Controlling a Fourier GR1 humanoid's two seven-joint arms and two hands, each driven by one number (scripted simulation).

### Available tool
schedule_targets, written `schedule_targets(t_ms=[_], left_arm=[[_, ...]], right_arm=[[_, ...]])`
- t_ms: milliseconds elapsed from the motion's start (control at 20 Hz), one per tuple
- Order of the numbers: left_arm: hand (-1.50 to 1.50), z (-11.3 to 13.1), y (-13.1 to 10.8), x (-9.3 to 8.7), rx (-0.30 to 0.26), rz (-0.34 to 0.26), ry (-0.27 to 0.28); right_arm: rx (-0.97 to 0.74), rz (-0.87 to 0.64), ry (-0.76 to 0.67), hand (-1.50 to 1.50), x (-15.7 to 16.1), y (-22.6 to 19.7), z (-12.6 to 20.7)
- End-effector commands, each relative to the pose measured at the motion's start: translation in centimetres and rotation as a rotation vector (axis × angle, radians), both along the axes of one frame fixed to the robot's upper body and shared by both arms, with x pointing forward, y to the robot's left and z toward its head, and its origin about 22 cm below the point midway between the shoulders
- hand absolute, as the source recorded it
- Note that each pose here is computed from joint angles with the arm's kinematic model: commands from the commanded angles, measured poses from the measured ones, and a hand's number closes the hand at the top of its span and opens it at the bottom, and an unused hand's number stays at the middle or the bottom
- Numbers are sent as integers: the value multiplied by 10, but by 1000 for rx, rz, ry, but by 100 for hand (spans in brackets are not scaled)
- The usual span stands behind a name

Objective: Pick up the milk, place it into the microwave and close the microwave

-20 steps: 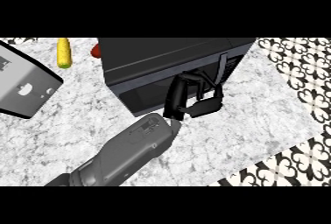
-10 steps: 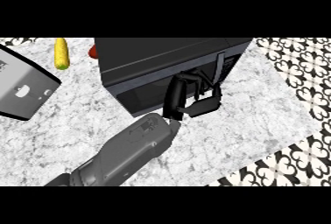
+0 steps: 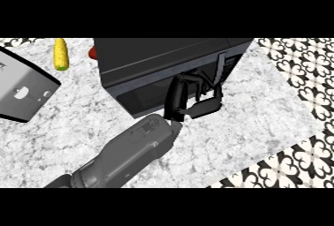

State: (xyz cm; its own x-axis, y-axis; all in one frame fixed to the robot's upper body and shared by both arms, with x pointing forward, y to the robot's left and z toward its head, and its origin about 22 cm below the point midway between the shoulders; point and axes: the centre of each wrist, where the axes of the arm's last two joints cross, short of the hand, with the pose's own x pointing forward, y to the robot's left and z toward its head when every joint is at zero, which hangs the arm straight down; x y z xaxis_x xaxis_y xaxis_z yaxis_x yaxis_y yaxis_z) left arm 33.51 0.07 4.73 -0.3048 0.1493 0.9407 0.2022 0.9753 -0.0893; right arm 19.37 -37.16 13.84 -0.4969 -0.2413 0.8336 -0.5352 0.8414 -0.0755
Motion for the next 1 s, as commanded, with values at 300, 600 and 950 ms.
schedule_targets(t_ms=[300,600,950], left_arm=[[150,4,4,17,-6,33,6],[150,4,3,19,-17,20,5],[150,4,2,20,-17,24,-11]], right_arm=[[-1,2,2,-150,2,-7,11],[-4,90,-5,-150,5,-1,18],[-11,124,18,-150,6,-4,21]])
